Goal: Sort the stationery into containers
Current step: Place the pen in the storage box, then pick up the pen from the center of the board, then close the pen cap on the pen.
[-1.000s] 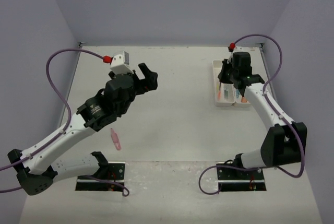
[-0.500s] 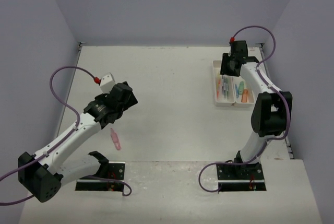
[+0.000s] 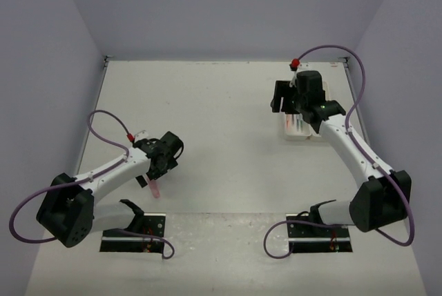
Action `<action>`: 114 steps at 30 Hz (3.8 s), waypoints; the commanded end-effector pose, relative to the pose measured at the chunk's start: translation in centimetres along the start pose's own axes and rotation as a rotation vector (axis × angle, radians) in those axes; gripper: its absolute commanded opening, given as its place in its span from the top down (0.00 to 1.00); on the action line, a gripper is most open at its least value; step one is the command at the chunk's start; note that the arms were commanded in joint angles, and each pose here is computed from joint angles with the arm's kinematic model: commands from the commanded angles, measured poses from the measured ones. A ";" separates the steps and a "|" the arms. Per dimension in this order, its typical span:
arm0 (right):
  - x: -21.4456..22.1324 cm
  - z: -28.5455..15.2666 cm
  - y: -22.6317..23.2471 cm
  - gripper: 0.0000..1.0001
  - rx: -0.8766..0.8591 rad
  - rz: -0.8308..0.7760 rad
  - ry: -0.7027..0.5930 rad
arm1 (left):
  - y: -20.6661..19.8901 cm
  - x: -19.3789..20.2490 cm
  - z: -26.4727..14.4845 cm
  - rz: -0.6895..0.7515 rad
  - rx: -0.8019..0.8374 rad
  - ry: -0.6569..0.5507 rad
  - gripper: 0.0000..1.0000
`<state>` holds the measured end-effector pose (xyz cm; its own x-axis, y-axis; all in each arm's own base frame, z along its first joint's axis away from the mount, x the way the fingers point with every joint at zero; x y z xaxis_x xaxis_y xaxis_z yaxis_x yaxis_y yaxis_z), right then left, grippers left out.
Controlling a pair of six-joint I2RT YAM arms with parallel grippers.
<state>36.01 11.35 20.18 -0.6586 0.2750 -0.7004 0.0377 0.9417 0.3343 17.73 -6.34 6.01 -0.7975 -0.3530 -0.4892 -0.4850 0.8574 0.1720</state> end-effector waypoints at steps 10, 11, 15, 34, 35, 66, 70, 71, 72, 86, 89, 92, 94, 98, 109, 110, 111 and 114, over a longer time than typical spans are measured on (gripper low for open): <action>-2.2 -5.3 1.7 0.23 -0.164 0.000 -0.173 | -0.4 2.2 4.1 -0.100 0.058 -0.010 0.20; -2.5 -5.9 1.7 0.22 -0.166 -0.002 -0.193 | -0.2 2.2 4.5 -0.106 0.048 -0.021 0.25; -2.9 -7.1 1.9 0.21 -0.187 -0.004 -0.226 | -0.2 1.9 4.8 -0.119 0.045 -0.034 0.37; 3.6 -8.2 7.6 0.21 -0.621 0.044 -0.009 | -5.3 -0.6 3.0 -0.002 0.274 -0.067 1.00; 4.5 -7.7 8.1 0.22 -0.635 0.048 0.021 | -5.7 -1.1 2.4 0.008 0.305 -0.089 1.00; 14.0 -9.6 19.9 0.26 -1.046 -0.067 0.207 | -14.0 -8.5 -18.0 0.237 0.988 -0.476 1.00; 14.1 -8.4 19.5 0.28 -1.009 -0.157 0.171 | -14.4 -7.7 -19.7 0.276 1.077 -0.454 1.00; 14.0 -8.2 19.2 0.28 -0.989 -0.187 0.154 | -14.4 -7.7 -20.2 0.289 1.098 -0.457 1.00; 13.6 -8.0 19.1 0.28 -0.974 -0.207 0.127 | -14.4 -7.5 -20.4 0.295 1.109 -0.453 1.00; 15.1 -9.3 19.1 0.47 -0.922 -0.128 0.156 | -13.5 -9.0 -19.7 0.190 0.998 -0.471 1.00; 15.3 -10.2 19.9 0.43 -0.973 -0.034 0.174 | -13.6 -9.3 -19.3 0.149 0.973 -0.463 1.00; 14.9 -10.2 21.1 0.43 -0.971 0.003 0.186 | -13.9 -9.4 -19.3 0.108 0.976 -0.445 1.00; 14.7 -9.6 21.5 0.43 -0.945 0.021 0.187 | -14.0 -9.4 -19.4 0.093 0.982 -0.439 1.00; 14.0 -8.8 22.1 0.43 -0.913 0.046 0.175 | -14.2 -9.4 -19.8 0.078 0.997 -0.433 1.00; 12.1 -7.3 24.0 0.57 -0.873 0.072 0.136 | -14.9 -8.3 -20.1 0.050 1.052 -0.381 1.00; 12.2 -7.2 24.2 0.60 -0.875 0.073 0.146 | -15.0 -8.2 -20.1 0.048 1.054 -0.379 1.00; 12.3 -7.2 24.3 0.62 -0.881 0.072 0.153 | -15.1 -8.1 -20.0 0.046 1.053 -0.378 1.00; 12.6 -7.1 24.4 0.64 -0.882 0.074 0.158 | -15.1 -8.1 -19.9 0.033 1.043 -0.378 1.00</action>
<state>22.71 35.32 21.63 -0.7995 0.1964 -0.5677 -0.4386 0.4549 0.7750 24.17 -22.87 22.99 -0.5771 -0.2837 -0.7658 0.2089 0.8552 -0.4743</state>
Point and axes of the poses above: each gripper's point midway between its finger pads, its own z axis out along the fingers, its own y axis along the line the jaws close on, x = y × z, the point moved 2 cm from there along -z, back along the fingers, and after that the axes turned 12 degrees about z, right-handed, at the moved point
